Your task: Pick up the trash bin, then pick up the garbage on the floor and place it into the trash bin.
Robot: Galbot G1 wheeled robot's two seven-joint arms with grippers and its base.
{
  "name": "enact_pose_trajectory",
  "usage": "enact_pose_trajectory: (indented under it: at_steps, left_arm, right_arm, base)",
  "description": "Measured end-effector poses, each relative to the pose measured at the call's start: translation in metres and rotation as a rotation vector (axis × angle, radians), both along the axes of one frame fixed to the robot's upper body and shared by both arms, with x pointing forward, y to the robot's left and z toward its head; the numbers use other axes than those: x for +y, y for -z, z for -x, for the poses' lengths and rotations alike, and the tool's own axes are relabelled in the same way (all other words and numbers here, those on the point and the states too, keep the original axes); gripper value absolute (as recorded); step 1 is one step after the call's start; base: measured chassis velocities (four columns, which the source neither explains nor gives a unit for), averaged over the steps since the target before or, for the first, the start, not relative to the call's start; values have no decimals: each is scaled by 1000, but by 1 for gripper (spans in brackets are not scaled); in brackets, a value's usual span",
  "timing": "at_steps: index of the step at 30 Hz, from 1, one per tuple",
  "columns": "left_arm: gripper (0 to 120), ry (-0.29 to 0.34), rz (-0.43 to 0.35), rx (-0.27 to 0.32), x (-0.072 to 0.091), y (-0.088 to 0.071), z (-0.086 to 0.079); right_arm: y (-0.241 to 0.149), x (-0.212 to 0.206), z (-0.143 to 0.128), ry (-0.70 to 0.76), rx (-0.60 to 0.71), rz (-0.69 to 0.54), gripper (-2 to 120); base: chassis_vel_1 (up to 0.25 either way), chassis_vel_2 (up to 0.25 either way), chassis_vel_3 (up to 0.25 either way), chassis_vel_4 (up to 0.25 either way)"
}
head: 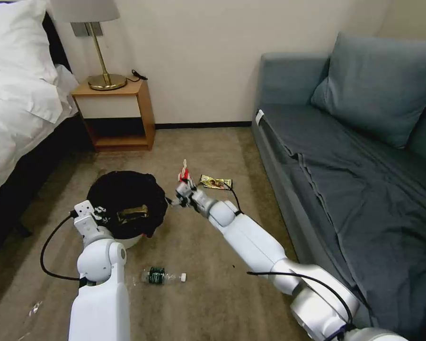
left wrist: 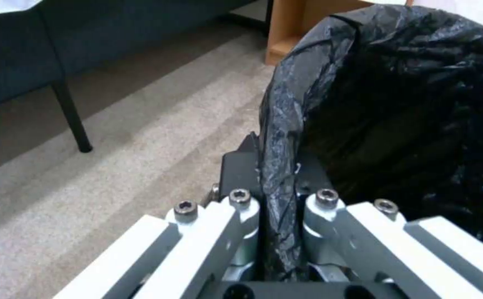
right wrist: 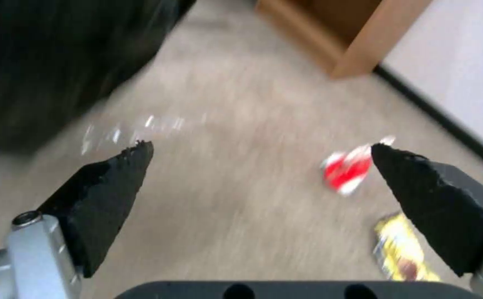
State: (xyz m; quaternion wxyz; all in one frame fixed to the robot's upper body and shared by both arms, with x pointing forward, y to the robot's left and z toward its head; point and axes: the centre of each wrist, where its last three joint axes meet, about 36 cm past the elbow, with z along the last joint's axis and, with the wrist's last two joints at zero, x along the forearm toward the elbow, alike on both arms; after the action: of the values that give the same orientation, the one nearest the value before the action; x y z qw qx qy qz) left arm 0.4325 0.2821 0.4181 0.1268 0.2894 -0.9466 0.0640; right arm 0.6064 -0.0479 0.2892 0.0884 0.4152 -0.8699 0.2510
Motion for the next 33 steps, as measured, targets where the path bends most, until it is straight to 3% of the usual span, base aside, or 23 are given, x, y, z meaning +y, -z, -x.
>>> enact_pose_trajectory:
  at_steps: [5,15,25,33]
  left_arm:
    - [4,1,0,0,0,0,0]
    - [4,-2,1,2,2,1,2]
    - [4,-15,2,6,6,2,5]
    - [4,-33,-5,11,12,7,9]
  right_arm:
    - [26,-17,14,-45,51,32,100]
    - [56,-27,39,-325,219,24,100]
    - [61,13,58,-490,270,-1,100]
    - [68,44,73,-598,299,63,100]
  base:
    - [0,0,0,0]
    - [0,0,0,0]
    - [0,0,0,0]
    - [0,0,0,0]
